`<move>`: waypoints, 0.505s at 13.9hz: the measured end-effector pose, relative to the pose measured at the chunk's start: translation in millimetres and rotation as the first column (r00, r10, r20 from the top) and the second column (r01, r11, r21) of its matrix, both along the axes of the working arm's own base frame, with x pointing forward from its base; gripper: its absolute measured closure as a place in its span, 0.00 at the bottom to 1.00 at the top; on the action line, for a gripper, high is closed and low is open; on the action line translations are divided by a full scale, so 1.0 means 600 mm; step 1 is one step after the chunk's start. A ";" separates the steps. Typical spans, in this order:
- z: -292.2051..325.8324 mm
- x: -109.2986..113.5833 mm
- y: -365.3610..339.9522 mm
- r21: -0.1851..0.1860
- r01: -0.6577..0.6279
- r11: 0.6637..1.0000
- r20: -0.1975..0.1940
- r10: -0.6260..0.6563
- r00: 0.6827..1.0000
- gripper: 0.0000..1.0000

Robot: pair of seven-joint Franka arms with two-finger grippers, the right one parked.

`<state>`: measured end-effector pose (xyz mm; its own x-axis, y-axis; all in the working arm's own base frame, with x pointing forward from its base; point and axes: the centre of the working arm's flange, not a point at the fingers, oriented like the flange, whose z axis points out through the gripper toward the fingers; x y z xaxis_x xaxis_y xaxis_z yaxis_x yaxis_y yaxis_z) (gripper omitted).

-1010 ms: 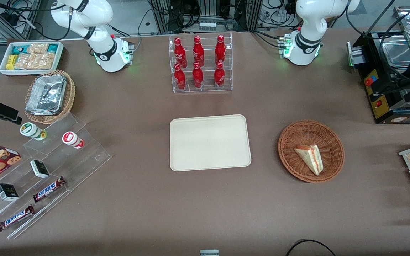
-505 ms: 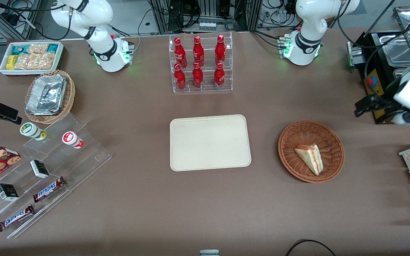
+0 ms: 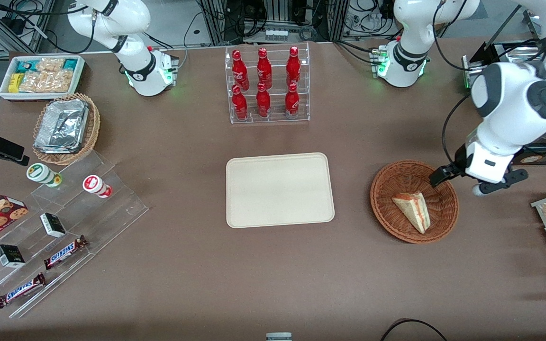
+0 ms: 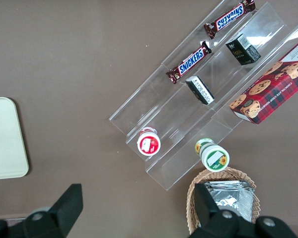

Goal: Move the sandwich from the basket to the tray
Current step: 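Move the left gripper over the wrapped sandwich in the wicker basket, then lower the left gripper and close it on the wrapped sandwich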

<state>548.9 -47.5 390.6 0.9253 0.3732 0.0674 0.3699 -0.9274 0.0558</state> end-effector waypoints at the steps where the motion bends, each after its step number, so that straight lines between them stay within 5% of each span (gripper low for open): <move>1: -0.029 -0.004 -0.003 -0.005 -0.023 1.000 0.011 0.023 1.000 0.00; 7: -0.156 0.008 -0.022 -0.030 -0.061 0.998 0.022 0.062 0.998 0.00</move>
<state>553.9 -60.7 297.1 0.8989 0.4313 0.0767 0.4243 -0.9008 0.0923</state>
